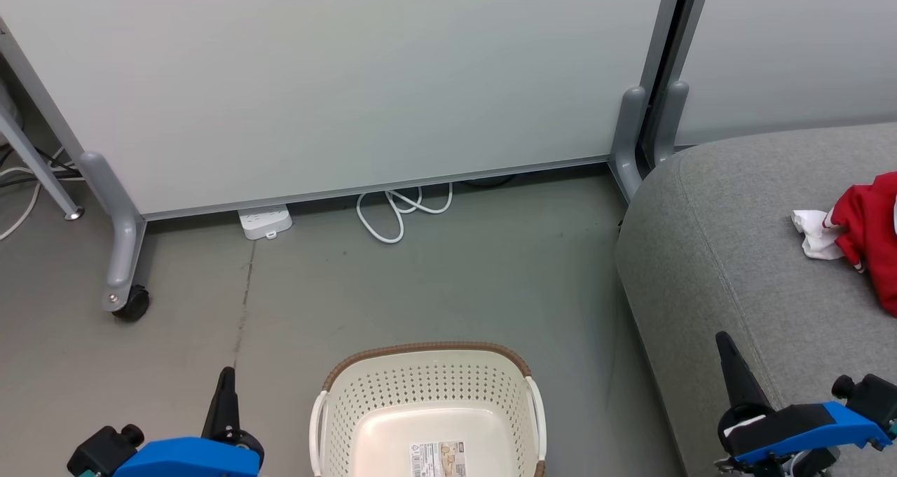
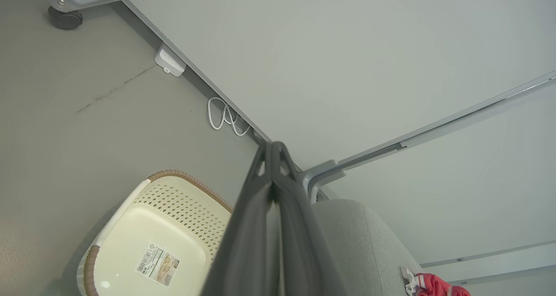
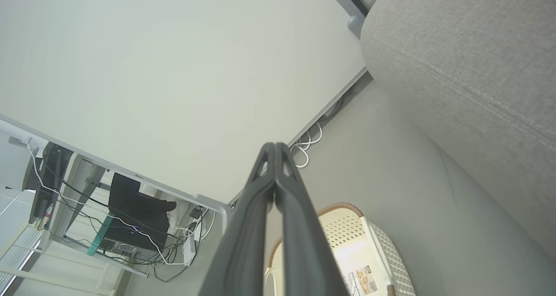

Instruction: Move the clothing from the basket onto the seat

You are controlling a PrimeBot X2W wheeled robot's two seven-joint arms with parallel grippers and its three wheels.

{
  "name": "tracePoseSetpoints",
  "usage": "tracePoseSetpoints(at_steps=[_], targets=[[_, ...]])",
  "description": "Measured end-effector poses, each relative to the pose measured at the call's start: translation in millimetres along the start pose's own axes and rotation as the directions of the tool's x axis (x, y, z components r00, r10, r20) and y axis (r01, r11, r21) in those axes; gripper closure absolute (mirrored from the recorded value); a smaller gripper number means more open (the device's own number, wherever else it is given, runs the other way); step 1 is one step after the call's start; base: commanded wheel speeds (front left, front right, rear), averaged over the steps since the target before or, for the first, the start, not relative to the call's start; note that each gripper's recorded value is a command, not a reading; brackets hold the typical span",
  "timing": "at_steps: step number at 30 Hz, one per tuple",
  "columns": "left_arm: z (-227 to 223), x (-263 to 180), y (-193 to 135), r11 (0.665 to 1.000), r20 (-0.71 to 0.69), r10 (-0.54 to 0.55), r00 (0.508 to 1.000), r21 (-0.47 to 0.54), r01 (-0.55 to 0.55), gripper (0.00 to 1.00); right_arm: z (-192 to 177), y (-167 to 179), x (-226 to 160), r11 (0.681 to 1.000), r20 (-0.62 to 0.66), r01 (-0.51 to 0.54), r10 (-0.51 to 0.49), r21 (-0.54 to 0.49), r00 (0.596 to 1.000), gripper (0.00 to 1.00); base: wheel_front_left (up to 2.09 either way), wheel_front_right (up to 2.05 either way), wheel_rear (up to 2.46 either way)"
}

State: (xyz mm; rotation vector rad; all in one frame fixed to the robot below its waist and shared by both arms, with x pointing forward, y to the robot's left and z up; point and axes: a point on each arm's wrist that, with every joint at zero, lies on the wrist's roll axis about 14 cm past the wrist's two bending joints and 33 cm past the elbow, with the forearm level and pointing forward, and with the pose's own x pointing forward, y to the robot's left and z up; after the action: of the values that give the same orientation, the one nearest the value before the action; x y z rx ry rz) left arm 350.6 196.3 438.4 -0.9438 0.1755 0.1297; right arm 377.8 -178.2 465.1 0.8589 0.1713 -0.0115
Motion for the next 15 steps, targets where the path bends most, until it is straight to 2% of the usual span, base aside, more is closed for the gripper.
tracePoseSetpoints(at_steps=[15], targets=[[10.5, 6.8, -11.8, 0.987, 0.018, -0.030, 0.999, -0.155, 0.032, 1.00, 9.1, 3.1, 0.9, 0.985, 0.028, -0.018, 0.013, 0.174, 1.000, 1.00, 0.00, 0.00, 0.00]])
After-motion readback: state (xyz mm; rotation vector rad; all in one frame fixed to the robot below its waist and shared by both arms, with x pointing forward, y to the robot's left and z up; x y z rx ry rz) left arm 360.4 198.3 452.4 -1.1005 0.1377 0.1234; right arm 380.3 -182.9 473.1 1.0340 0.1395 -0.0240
